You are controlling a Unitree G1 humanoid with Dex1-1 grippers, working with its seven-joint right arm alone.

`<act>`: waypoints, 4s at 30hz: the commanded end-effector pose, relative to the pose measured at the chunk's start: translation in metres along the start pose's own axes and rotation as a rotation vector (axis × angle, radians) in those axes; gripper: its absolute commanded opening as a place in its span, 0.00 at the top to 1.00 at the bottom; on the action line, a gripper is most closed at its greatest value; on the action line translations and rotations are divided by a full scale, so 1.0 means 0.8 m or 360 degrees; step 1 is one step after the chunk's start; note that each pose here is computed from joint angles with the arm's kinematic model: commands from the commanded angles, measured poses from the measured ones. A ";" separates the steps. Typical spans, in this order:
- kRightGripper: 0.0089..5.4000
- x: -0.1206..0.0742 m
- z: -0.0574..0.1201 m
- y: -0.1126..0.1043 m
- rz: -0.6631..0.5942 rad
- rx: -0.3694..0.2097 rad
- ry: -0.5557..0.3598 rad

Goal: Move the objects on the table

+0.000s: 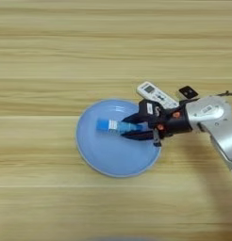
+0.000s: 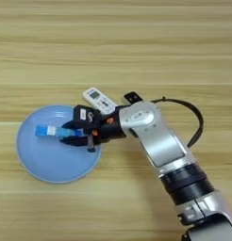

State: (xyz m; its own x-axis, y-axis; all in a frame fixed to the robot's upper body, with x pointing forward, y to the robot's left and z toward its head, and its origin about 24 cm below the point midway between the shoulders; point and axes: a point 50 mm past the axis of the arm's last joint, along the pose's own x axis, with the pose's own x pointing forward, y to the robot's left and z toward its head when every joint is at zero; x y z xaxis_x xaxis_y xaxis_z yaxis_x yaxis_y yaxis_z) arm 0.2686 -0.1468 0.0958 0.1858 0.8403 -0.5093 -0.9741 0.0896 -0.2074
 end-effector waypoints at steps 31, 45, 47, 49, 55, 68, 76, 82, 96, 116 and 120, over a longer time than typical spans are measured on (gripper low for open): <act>0.74 -0.147 -0.033 -0.072 -0.0553 -0.0059 0.0184; 0.74 -0.158 -0.092 -0.041 -0.0308 0.0068 0.0333; 0.74 -0.156 -0.095 -0.035 -0.0264 0.0058 0.0316; 0.74 -0.155 -0.098 -0.030 -0.0235 0.0053 0.0307; 0.74 -0.150 -0.111 -0.016 -0.0143 0.0086 0.0341; 0.74 -0.137 -0.141 -0.002 -0.0102 0.0143 0.0465; 0.59 -0.133 -0.145 0.000 -0.0076 0.0143 0.0487; 0.44 -0.132 -0.126 -0.015 -0.0161 0.0134 0.0308; 0.07 -0.145 -0.048 -0.054 -0.0367 0.0009 -0.0155; 0.00 -0.075 0.015 -0.066 -0.0590 0.0239 -0.0305; 0.00 -0.067 0.017 -0.064 -0.0600 0.0279 -0.0293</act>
State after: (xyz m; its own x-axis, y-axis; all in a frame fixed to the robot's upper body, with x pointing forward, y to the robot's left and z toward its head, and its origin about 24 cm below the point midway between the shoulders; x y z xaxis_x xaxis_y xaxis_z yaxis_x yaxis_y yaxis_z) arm 0.2988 -0.1936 0.1145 0.4704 0.8237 -0.3167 -0.8788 0.4699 -0.0830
